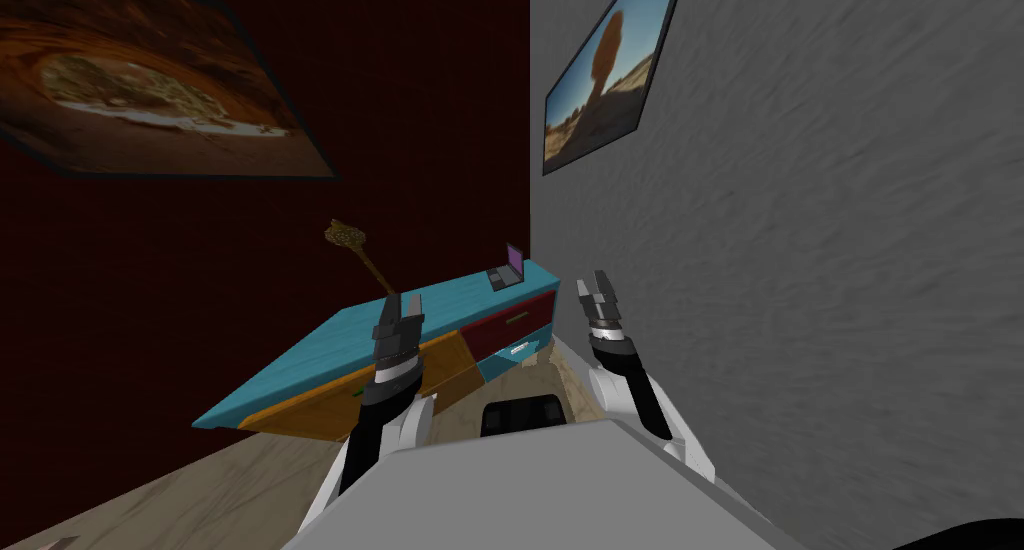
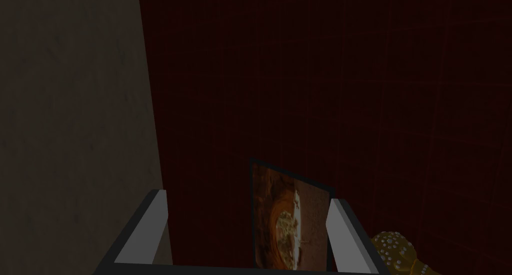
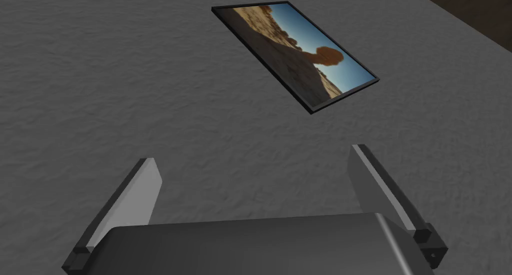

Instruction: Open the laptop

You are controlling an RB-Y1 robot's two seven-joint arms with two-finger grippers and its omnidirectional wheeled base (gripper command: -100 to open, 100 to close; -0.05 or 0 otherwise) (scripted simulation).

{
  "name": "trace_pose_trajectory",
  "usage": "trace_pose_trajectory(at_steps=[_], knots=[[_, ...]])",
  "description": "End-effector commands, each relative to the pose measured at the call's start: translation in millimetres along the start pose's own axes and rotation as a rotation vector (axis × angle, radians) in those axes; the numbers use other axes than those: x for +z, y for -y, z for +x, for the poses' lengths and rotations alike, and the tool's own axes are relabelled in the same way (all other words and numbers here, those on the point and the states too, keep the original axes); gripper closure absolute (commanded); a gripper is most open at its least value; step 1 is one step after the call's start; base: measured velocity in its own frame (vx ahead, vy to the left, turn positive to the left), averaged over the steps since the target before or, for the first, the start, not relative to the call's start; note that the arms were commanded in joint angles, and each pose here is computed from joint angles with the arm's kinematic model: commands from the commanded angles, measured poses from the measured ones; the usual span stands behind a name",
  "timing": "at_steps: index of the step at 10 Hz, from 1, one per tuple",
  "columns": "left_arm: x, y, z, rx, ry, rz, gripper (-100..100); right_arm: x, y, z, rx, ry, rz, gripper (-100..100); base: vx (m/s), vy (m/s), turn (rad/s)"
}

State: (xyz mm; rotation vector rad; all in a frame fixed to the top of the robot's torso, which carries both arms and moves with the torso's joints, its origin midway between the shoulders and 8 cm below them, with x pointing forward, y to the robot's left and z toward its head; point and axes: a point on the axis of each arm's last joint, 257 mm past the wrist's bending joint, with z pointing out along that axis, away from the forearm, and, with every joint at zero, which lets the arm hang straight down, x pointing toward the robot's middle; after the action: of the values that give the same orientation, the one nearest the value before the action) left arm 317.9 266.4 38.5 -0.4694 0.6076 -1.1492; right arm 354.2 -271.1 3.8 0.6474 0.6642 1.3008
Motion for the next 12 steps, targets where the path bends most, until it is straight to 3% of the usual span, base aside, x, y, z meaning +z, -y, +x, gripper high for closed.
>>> trace_pose_trajectory(at_steps=[1,9,10,12], knots=[[0.0,0.0,0.0,0.0,0.0,0.0,0,0.0,0.0,0.0,0.0,0.0,0.0,0,0.0,0.0,0.0],[0.1,0.1,0.0,0.0,0.0,0.0,0,0.1,-0.2,0.0,0.0,0.0,0.0,0,0.0,0.0,0.0],[0.1,0.2,0.0,0.0,0.0,0.0,0,0.8,2.7,5.1,-0.022,-0.04,0.006,-100,0.006,0.008,0.038],[0.0,-0.1,0.0,0.0,0.0,0.0,0,2.3,9.3,13.0,-0.061,-0.1,0.022,-100,0.0,0.02,0.062]])
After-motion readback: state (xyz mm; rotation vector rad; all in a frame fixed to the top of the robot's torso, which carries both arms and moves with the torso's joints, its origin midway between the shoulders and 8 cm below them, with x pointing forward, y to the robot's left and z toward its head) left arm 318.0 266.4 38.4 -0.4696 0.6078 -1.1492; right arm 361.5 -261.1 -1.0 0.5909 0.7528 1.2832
